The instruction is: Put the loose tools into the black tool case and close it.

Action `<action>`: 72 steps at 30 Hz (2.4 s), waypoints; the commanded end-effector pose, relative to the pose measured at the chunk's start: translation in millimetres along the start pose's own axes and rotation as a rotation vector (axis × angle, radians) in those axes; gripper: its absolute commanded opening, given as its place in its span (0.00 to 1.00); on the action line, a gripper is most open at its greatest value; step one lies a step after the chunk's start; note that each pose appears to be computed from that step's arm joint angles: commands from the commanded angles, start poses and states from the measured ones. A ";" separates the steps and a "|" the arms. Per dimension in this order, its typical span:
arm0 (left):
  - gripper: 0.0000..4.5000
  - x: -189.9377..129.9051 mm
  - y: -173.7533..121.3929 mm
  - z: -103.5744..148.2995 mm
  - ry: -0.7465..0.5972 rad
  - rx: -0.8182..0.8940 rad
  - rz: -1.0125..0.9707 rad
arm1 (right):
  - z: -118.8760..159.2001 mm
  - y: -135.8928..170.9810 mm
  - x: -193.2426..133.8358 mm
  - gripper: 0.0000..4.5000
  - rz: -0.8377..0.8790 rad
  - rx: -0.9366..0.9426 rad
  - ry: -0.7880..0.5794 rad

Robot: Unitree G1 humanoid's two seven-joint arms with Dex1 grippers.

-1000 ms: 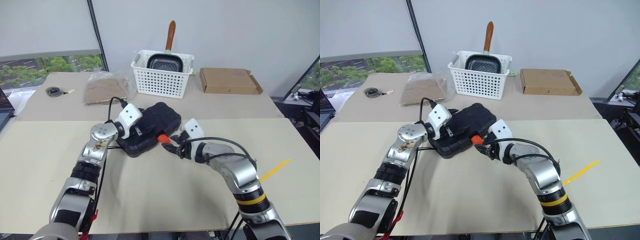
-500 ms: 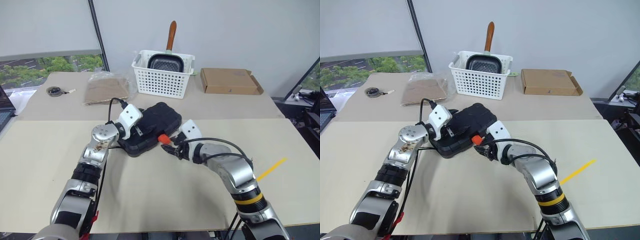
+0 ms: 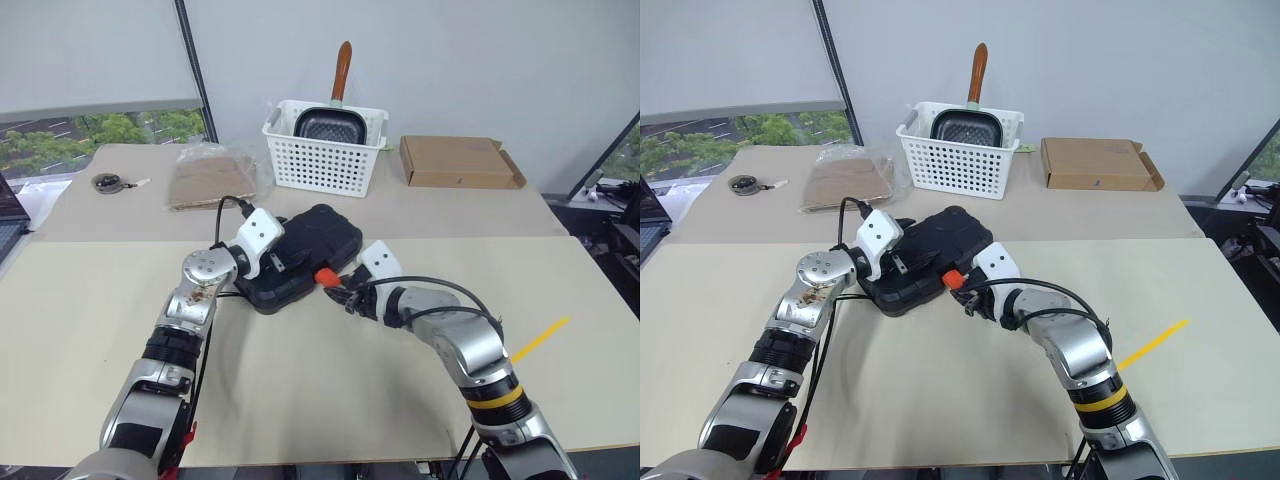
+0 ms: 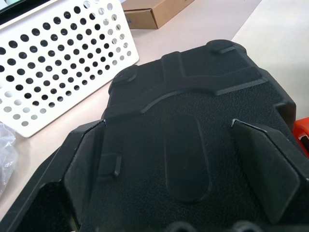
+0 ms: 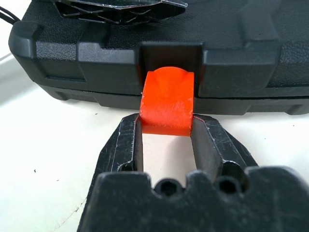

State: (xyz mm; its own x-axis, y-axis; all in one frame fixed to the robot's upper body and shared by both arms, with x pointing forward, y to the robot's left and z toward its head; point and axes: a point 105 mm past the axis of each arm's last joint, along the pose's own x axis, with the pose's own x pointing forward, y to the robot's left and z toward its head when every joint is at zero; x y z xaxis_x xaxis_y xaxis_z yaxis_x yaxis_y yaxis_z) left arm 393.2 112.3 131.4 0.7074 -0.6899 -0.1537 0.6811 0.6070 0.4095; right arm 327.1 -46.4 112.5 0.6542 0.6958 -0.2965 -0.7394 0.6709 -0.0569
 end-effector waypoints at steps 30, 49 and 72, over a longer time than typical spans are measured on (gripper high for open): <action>1.00 -3.2 -26.7 -48.8 0.163 -0.081 -0.071 | -13.4 -8.0 -14.8 0.68 0.016 -0.051 -0.046; 1.00 -2.3 -27.0 -49.9 0.166 -0.076 -0.073 | 7.5 -3.5 5.4 0.00 0.003 -0.024 -0.077; 1.00 -3.8 -33.5 -54.9 0.175 -0.105 -0.074 | 44.3 -0.8 18.2 0.00 0.005 -0.060 -0.196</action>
State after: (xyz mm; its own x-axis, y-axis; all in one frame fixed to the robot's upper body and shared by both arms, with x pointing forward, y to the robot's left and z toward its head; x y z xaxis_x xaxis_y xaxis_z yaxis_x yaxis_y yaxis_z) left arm 391.7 112.3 129.3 0.7133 -0.6869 -0.1395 0.6761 0.6220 0.3950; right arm 341.9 -32.5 109.0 0.6491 0.7194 -0.2473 -0.7485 0.6620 -0.0388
